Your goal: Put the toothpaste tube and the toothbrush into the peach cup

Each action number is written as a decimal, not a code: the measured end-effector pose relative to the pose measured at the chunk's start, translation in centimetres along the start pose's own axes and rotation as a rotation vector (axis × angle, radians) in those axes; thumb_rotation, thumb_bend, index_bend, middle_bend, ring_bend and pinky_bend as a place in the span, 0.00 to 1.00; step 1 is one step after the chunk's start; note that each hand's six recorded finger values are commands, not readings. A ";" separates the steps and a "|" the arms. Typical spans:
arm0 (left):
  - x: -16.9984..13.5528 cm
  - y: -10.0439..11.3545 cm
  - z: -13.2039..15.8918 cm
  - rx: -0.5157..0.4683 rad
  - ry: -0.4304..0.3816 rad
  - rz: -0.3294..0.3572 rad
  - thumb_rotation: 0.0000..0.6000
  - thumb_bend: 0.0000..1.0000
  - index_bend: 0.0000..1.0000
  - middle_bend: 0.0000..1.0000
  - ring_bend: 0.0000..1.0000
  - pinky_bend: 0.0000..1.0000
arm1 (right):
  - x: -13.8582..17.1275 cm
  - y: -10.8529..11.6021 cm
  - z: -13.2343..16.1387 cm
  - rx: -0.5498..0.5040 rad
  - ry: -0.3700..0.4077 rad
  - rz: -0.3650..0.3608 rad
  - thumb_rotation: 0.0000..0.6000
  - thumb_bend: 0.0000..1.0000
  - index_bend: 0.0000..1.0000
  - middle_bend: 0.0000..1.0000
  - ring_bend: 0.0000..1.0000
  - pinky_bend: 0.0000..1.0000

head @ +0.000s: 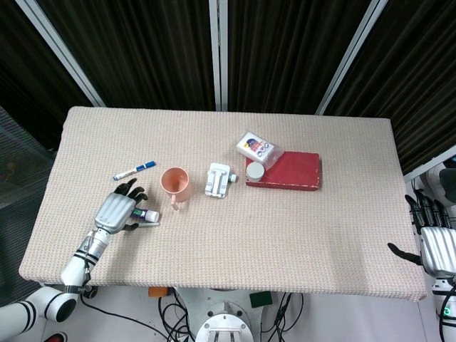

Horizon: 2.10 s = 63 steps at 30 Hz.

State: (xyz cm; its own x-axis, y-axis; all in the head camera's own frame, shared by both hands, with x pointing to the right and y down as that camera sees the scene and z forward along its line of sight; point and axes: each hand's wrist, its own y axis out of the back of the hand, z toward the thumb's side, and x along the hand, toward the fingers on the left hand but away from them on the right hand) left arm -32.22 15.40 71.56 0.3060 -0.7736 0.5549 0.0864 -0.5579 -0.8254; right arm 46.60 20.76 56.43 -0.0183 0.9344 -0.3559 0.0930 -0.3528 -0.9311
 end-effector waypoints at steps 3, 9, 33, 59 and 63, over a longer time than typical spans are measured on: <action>0.3 -0.2 0.0 0.004 0.004 -0.001 1.00 0.09 0.34 0.24 0.05 0.19 | 0.0 -0.1 0.0 0.001 0.000 0.004 1.00 0.17 0.00 0.00 0.00 0.00; 0.9 -0.4 -0.1 0.006 0.010 0.007 1.00 0.12 0.38 0.29 0.07 0.21 | 0.0 -0.2 -0.2 0.001 -0.005 0.015 1.00 0.18 0.00 0.00 0.00 0.00; 1.4 -2.0 0.0 0.073 0.009 -0.006 1.00 0.25 0.48 0.40 0.12 0.24 | -0.4 -0.4 0.2 -0.007 0.012 0.038 1.00 0.18 0.00 0.00 0.00 0.00; 1.1 2.1 -1.9 -0.221 0.050 0.163 1.00 0.40 0.59 0.50 0.20 0.29 | -0.2 -0.1 -0.4 -0.035 -0.003 0.026 1.00 0.20 0.00 0.00 0.00 0.00; 0.9 4.2 -3.8 -0.347 0.076 0.222 1.00 0.41 0.59 0.50 0.20 0.29 | -0.1 0.1 -0.5 -0.048 0.001 0.017 1.00 0.20 0.00 0.00 0.00 0.00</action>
State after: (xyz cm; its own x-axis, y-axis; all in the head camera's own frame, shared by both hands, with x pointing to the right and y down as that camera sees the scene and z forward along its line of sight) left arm -35.24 11.23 68.94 0.2092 -0.8993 0.3841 -0.3026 -0.4331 -0.8491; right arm 47.07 20.63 56.46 -0.0154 0.9284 -0.3713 0.1410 -0.3656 -0.9200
